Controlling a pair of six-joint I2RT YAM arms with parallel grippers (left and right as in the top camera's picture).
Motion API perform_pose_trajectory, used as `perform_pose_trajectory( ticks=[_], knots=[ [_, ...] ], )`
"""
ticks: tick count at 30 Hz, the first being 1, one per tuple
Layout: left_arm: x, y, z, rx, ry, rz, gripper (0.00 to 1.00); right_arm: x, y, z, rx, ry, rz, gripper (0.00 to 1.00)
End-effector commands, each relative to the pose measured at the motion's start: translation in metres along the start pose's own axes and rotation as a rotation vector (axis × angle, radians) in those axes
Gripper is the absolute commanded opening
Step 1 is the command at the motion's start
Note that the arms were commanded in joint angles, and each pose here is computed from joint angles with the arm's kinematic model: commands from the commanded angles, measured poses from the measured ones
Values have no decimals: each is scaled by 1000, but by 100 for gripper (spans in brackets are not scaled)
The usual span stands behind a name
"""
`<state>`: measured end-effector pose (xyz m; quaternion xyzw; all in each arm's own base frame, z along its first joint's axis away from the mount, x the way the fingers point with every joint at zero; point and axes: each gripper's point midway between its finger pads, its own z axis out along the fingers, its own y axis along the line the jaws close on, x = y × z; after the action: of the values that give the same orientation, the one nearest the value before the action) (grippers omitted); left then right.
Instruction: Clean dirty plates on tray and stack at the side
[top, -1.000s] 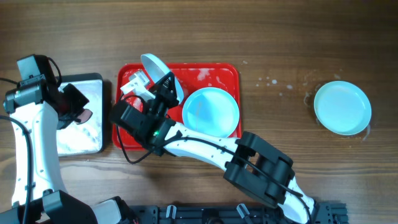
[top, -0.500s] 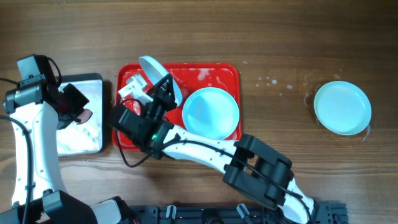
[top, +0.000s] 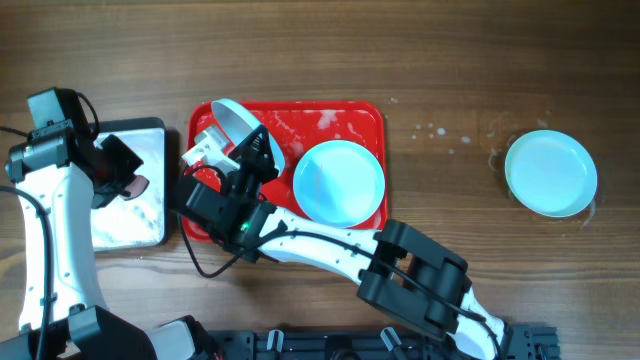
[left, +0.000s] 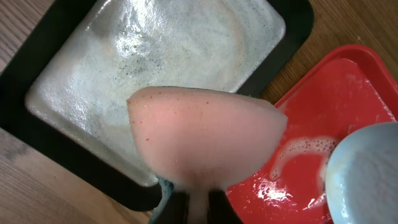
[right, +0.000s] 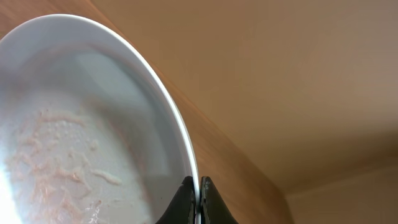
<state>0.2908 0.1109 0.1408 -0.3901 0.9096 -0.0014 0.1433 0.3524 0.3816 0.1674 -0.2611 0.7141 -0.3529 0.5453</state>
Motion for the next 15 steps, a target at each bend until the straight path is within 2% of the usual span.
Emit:
perform_pose_trajectory(
  ticks=[1,12,15],
  knots=[
    [-6,-1,-9,12,-31,-23,4,-7,7,-10,-42,-27,13,4],
    [-5,0,-9,10,-27,-23,4,-10,7,-11,-56,-33,39,4],
    [-5,-1,-9,10,-28,-23,4,-6,23,-14,-143,-36,10,4]
  ],
)
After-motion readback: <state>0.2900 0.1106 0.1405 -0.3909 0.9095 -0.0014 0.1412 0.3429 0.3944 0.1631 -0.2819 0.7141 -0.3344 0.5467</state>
